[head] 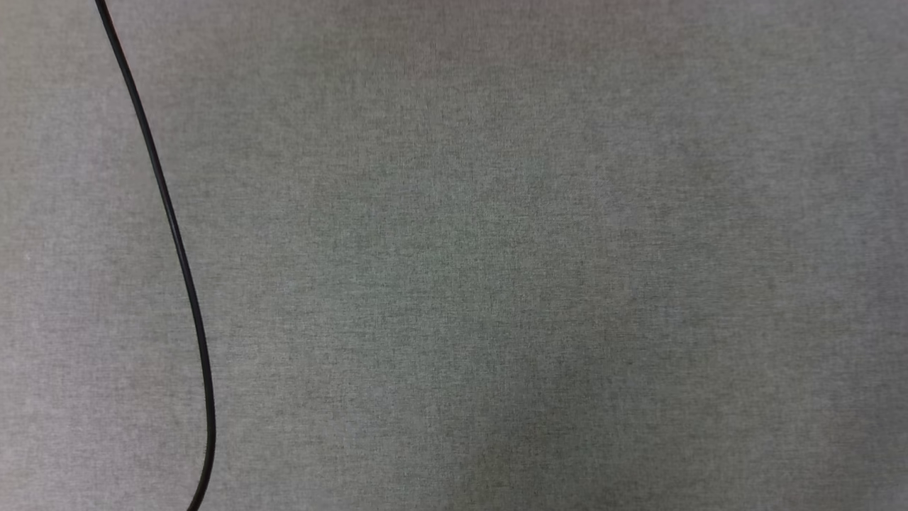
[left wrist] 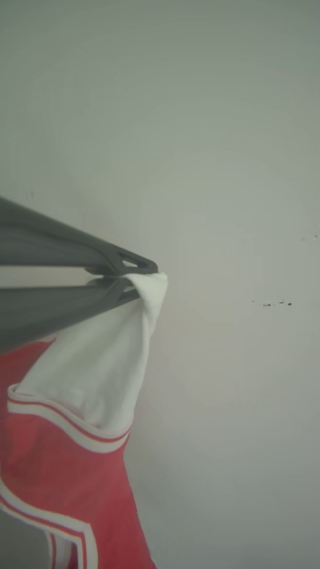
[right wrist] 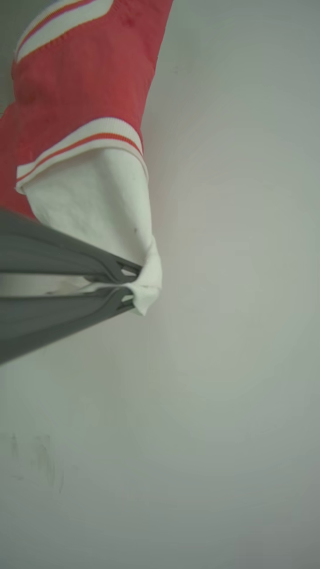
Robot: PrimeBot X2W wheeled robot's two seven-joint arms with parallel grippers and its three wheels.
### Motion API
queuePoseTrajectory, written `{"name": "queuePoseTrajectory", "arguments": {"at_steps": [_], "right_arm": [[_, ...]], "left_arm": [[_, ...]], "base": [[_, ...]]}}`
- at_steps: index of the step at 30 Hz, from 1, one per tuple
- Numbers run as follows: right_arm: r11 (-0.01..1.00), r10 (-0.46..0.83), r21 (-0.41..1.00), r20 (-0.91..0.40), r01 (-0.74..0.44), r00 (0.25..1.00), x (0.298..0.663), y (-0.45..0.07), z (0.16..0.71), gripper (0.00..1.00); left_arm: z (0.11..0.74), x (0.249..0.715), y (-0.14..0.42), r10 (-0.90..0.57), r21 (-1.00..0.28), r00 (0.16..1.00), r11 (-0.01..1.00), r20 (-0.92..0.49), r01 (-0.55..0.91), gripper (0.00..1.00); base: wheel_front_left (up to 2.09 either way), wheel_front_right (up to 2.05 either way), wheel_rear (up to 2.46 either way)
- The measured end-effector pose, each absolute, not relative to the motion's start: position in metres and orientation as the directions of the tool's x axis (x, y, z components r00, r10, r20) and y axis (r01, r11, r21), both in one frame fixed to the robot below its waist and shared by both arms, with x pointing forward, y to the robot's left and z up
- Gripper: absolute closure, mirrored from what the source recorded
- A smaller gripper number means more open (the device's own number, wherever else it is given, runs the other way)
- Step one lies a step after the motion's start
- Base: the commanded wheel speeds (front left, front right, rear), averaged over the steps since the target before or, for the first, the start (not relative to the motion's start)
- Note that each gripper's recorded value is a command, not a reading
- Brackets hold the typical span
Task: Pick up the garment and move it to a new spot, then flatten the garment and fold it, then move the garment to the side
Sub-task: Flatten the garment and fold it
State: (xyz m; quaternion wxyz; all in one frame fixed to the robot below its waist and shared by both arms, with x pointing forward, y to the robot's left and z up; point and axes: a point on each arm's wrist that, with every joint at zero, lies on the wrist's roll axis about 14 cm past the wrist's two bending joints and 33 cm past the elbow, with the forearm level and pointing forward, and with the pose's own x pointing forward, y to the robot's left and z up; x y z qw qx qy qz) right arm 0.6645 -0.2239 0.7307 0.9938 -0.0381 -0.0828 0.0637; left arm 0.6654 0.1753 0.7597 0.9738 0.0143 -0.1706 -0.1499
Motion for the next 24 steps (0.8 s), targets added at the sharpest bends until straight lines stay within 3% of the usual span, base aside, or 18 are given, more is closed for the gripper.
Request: {"name": "queuePoseTrajectory", "arguments": {"at_steps": [5,11,24], "right_arm": [[0.99,0.135,-0.061,0.124,-0.128,0.983,0.675,-0.221,0.703,1.0],[0.983,0.18,-0.037,0.057,-0.178,0.982,0.659,-0.208,0.657,1.0],[0.961,0.263,0.121,-0.134,-0.247,0.956,0.556,-0.193,0.544,1.0]], "left_arm": [[0.727,0.673,0.184,-0.278,0.049,0.915,0.96,0.293,0.276,1.0],[0.674,0.658,0.194,-0.263,0.0,0.935,0.963,0.237,0.271,1.0],[0.546,0.55,0.215,-0.189,-0.171,0.982,0.967,0.014,0.189,1.0]], "base": [[0.0,0.0,0.0],[0.0,0.0,0.0],[0.0,0.0,0.0]]}}
